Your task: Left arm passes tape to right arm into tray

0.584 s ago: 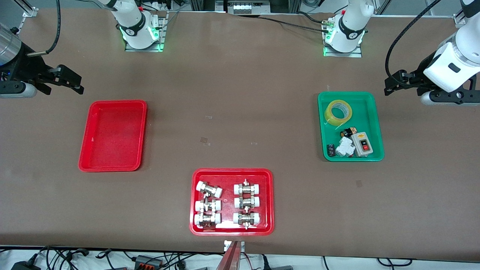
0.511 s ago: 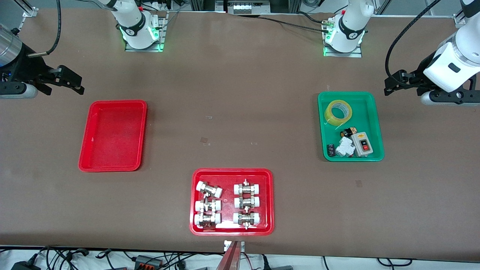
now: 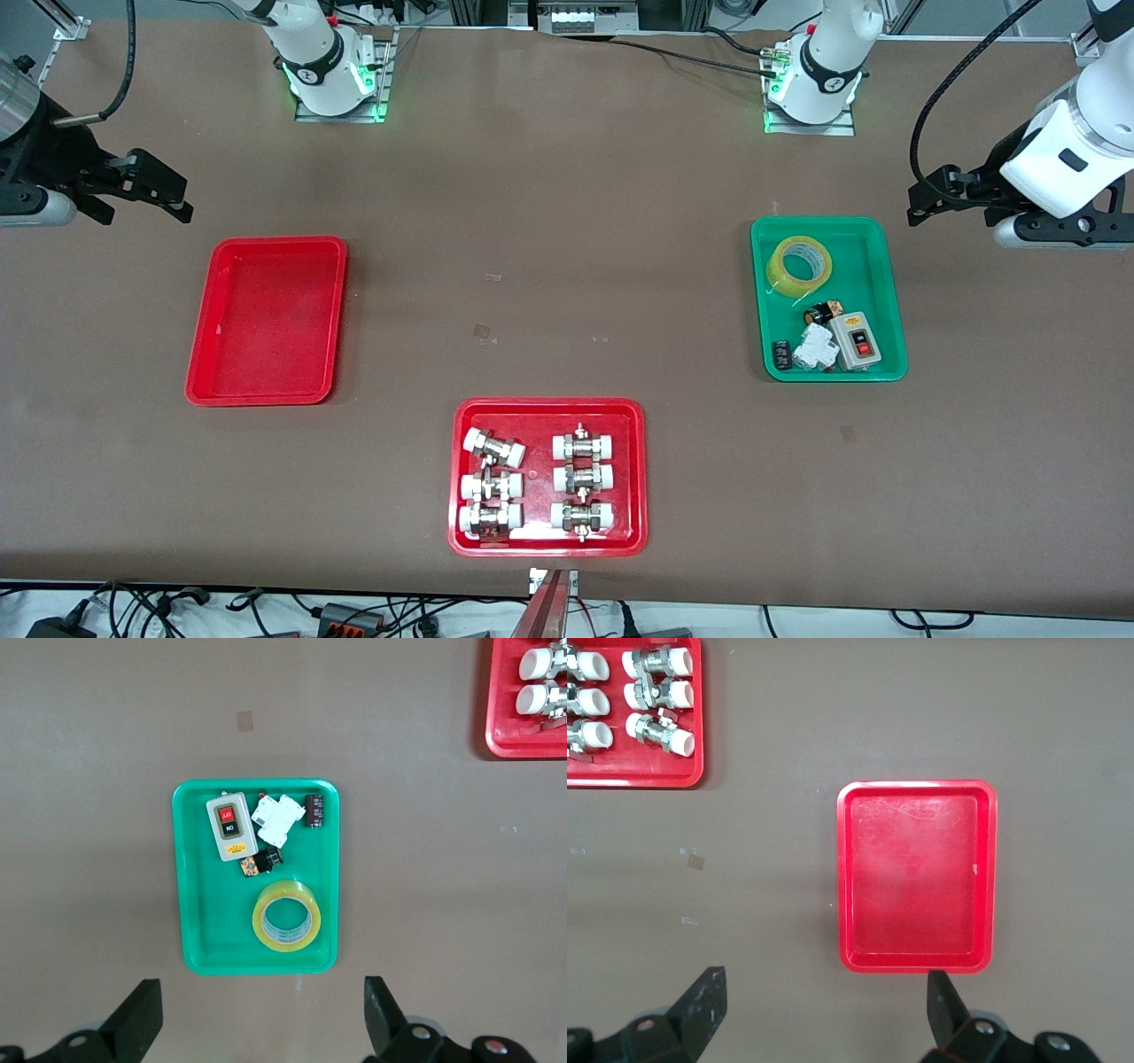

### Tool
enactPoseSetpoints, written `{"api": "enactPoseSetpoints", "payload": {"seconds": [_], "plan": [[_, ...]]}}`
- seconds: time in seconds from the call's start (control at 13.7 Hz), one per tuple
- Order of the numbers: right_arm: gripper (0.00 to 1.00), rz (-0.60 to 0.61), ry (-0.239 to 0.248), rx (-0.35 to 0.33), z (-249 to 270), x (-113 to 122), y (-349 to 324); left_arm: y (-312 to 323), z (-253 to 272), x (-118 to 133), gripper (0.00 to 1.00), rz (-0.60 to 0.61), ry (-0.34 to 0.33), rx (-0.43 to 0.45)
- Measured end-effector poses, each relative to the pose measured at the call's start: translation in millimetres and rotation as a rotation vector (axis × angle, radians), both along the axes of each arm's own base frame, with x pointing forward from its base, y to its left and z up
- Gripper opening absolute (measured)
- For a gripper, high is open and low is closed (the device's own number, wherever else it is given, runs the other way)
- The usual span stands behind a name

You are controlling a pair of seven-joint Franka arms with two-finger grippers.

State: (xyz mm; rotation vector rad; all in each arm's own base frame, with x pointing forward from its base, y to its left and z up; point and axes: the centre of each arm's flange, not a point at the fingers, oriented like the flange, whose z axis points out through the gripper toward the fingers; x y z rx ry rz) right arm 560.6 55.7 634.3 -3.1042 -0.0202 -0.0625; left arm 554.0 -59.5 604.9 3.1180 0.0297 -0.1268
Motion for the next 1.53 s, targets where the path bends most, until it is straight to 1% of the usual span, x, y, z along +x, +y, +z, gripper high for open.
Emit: {"api": "enactPoseSetpoints", "payload": {"seconds": [0.15,0.29,0.44,0.58,0.66,0.8,0.88,0.95,1.1,1.17,1.53], "plan": [[1.0,0.006,0.007,0.0,-4,2,3,0,-10,2,1.0,-0.001,0.02,0.001],[1.0,0.014,0.013,0.001,-7,3,8,-1,-34,8,1.0,-0.001,0.067,0.004],[1.0,0.015,0.018,0.001,-10,5,9,0,-81,15,1.0,0.001,0.133,0.009],[1.0,0.009,0.025,0.0,-14,7,6,0,-148,18,1.0,0.005,0.156,0.01],[1.0,0.006,0.031,0.0,-15,7,4,0,-187,14,1.0,0.007,0.164,0.011],[1.0,0.004,0.059,-0.003,-17,4,3,1,-264,-8,1.0,0.009,0.202,0.015],[1.0,0.004,0.067,-0.004,-18,3,2,2,-294,-20,1.0,0.009,0.21,0.016],[1.0,0.004,0.07,-0.004,-18,3,2,2,-316,-31,1.0,0.009,0.203,0.017],[1.0,0.004,0.072,-0.004,-18,2,2,3,-342,-48,1.0,-0.008,0.185,0.014],[1.0,0.004,0.072,-0.004,-18,2,2,4,-348,-53,1.0,-0.028,0.187,0.01],[1.0,0.004,0.074,-0.005,-18,2,2,18,-368,-64,1.0,-0.044,0.198,0.001]]}}
